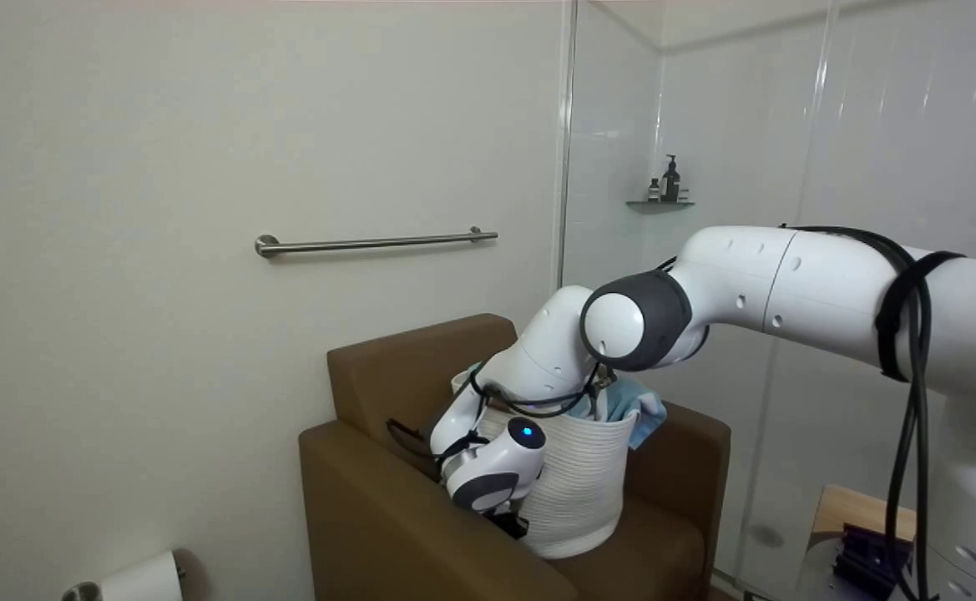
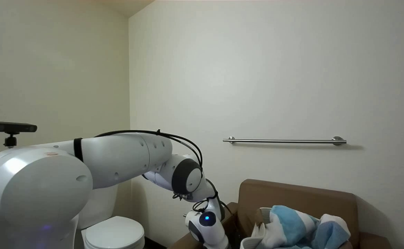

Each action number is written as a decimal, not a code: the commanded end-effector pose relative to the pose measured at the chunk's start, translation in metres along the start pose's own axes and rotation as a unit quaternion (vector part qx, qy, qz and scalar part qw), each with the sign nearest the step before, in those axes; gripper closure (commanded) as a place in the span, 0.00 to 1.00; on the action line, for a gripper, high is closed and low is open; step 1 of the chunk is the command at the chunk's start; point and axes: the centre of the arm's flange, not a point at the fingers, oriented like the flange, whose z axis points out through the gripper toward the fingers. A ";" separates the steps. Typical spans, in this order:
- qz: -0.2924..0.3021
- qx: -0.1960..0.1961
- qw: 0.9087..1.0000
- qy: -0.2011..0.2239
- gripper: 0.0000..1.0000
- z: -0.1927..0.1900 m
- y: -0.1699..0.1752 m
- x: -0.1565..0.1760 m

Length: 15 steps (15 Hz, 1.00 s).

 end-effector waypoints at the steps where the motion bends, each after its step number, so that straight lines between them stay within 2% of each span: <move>1: 0.009 -0.016 1.000 0.017 0.89 0.059 0.048 -0.017; 3: 0.009 -0.018 1.000 0.015 0.93 0.059 0.051 -0.020; 6: 0.009 -0.018 1.000 0.021 0.87 0.060 0.052 -0.020; 9: -0.003 -0.011 0.999 0.035 0.88 0.060 0.053 -0.018; 13: -0.029 -0.028 0.999 0.030 0.87 0.039 0.042 -0.013; 15: -0.033 -0.050 0.998 0.028 0.85 0.039 0.034 -0.013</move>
